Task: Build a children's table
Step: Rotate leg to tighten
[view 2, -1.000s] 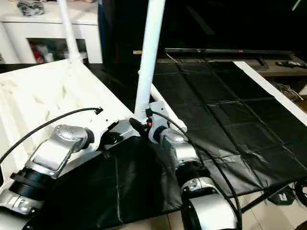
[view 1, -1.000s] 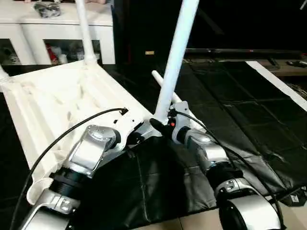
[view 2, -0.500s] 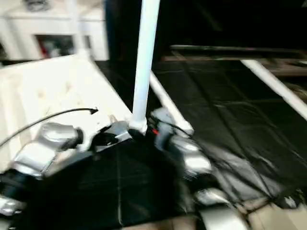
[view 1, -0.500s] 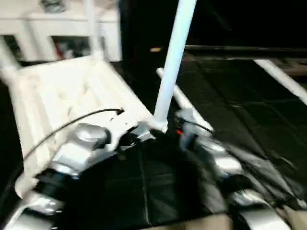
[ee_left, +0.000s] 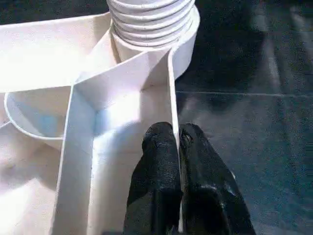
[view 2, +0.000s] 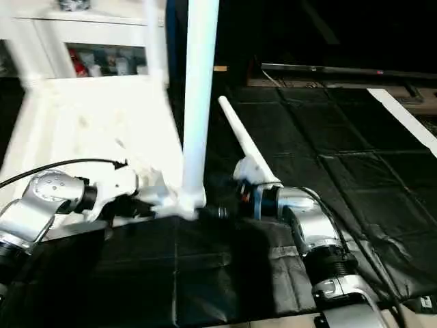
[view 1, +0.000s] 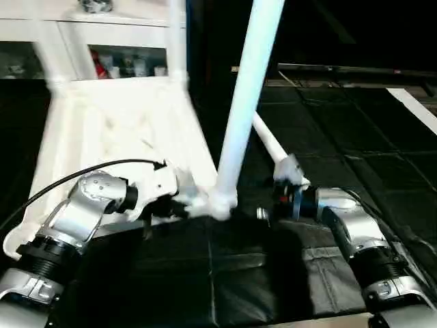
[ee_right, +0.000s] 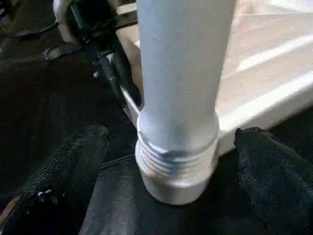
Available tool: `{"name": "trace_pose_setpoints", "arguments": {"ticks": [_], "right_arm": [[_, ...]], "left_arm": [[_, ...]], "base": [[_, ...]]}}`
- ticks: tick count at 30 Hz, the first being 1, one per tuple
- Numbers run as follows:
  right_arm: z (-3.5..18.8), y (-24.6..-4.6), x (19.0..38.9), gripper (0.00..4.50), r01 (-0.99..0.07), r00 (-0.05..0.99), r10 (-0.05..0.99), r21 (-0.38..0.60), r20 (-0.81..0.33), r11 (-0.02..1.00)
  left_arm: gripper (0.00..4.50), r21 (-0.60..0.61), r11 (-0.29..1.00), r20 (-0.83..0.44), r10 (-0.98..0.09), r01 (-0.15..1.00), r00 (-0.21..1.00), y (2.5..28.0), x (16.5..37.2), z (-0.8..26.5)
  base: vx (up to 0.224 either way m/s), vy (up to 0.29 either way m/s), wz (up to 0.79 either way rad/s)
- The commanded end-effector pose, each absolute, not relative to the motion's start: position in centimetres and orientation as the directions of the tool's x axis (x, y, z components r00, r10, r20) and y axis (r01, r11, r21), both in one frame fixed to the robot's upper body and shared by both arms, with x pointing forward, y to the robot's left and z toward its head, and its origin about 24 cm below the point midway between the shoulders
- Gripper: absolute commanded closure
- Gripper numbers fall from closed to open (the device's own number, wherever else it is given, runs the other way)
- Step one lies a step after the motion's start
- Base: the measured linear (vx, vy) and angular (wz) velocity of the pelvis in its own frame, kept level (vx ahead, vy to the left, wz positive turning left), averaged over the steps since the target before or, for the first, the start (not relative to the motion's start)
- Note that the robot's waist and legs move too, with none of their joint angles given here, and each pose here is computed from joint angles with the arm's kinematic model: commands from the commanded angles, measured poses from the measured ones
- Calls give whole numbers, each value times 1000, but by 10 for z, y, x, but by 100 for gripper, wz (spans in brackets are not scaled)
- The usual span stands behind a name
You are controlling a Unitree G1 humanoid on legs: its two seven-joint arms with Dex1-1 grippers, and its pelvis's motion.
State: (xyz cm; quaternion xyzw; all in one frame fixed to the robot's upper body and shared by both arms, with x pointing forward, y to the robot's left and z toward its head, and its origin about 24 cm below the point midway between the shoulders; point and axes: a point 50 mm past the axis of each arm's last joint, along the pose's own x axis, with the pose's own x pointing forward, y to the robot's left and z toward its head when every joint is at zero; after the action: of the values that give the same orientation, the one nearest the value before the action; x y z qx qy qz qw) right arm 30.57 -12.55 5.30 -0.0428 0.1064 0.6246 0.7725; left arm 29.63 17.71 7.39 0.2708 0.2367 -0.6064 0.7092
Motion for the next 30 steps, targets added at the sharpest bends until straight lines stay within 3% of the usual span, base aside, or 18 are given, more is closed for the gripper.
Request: {"name": "trace_pose_setpoints", "arguments": {"ticks": [1, 9, 26, 30], "right_arm": [[58, -124, 306, 3, -989, 128, 959, 35, -252, 141], [54, -113, 306, 3, -998, 20, 961, 59, -276, 37], [45, -116, 300, 162, -994, -61, 954, 105, -293, -32], [43, -115, 298, 178, -993, -67, 956, 116, -285, -35]], "left_arm": [[450, 58, -42, -671, -741, 997, 8, 162, 290, 72], [450, 52, -145, -685, -725, 988, -70, 159, 290, 74], [450, 52, -159, -702, -708, 986, -77, 163, 293, 73], [450, 49, -155, -699, -711, 987, -77, 164, 293, 72]], "base": [[0, 0, 0], [0, 0, 0], [0, 0, 0], [0, 0, 0]]}}
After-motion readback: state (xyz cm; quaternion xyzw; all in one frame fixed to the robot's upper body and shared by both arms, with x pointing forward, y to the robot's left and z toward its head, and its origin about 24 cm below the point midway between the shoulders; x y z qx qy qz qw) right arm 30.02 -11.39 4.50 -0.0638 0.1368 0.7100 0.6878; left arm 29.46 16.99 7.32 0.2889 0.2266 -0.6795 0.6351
